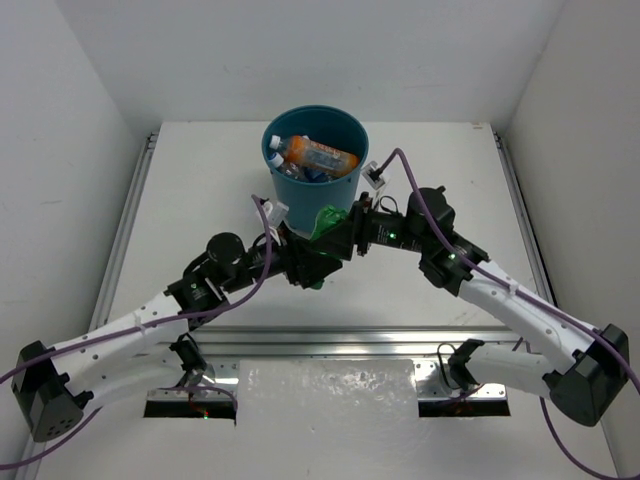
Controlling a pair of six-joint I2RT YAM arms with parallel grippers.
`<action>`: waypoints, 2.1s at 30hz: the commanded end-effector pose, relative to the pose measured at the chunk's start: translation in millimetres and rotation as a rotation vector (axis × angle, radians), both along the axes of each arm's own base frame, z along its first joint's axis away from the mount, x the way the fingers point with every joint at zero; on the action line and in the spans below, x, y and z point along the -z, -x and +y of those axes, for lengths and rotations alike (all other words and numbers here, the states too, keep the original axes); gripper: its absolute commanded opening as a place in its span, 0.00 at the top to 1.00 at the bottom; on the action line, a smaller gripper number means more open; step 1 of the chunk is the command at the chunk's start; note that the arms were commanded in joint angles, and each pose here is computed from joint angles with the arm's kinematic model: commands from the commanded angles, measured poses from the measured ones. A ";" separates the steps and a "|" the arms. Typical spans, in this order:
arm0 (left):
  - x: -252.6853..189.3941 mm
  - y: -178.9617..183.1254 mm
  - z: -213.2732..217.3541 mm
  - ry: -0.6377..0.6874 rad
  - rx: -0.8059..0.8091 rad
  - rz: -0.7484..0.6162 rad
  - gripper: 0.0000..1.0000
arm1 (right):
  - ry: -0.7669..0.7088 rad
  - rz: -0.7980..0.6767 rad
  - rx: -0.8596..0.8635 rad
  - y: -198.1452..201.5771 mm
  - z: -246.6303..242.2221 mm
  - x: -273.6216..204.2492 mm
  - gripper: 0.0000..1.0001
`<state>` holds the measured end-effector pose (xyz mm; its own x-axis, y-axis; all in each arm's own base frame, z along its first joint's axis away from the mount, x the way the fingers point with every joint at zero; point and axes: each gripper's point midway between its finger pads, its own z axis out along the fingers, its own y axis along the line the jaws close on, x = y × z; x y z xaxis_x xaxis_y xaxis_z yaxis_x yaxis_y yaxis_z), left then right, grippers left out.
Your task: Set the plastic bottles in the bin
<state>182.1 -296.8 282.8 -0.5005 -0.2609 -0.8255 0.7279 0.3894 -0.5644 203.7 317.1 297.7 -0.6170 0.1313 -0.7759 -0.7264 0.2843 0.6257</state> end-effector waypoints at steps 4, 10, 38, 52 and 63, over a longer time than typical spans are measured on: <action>-48.6 -15.3 -1.4 0.052 -0.066 -0.090 0.45 | -0.092 -0.101 0.046 -3.1 -3.9 -45.3 1.00; -52.5 -19.7 0.9 0.049 -0.095 -0.082 0.14 | -0.079 -0.113 0.144 -20.2 -9.7 -50.1 1.00; -42.6 -96.1 178.8 -0.363 -1.041 0.178 0.00 | 0.242 -0.461 0.566 -230.8 -26.4 -112.4 1.00; 70.4 -130.2 277.8 -0.628 -1.262 0.485 0.00 | 0.475 -0.416 0.593 -255.5 -40.4 -70.6 0.01; 170.9 -102.5 281.0 -1.017 -1.060 0.702 0.00 | 0.387 -0.456 0.511 -158.6 -75.0 -124.3 0.01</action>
<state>294.8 -22.8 130.8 -0.7316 -0.2739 -0.6243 -0.4002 0.9139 0.0680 406.5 253.4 376.7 -0.2437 -0.0871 -0.9659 -0.5457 0.8357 0.0623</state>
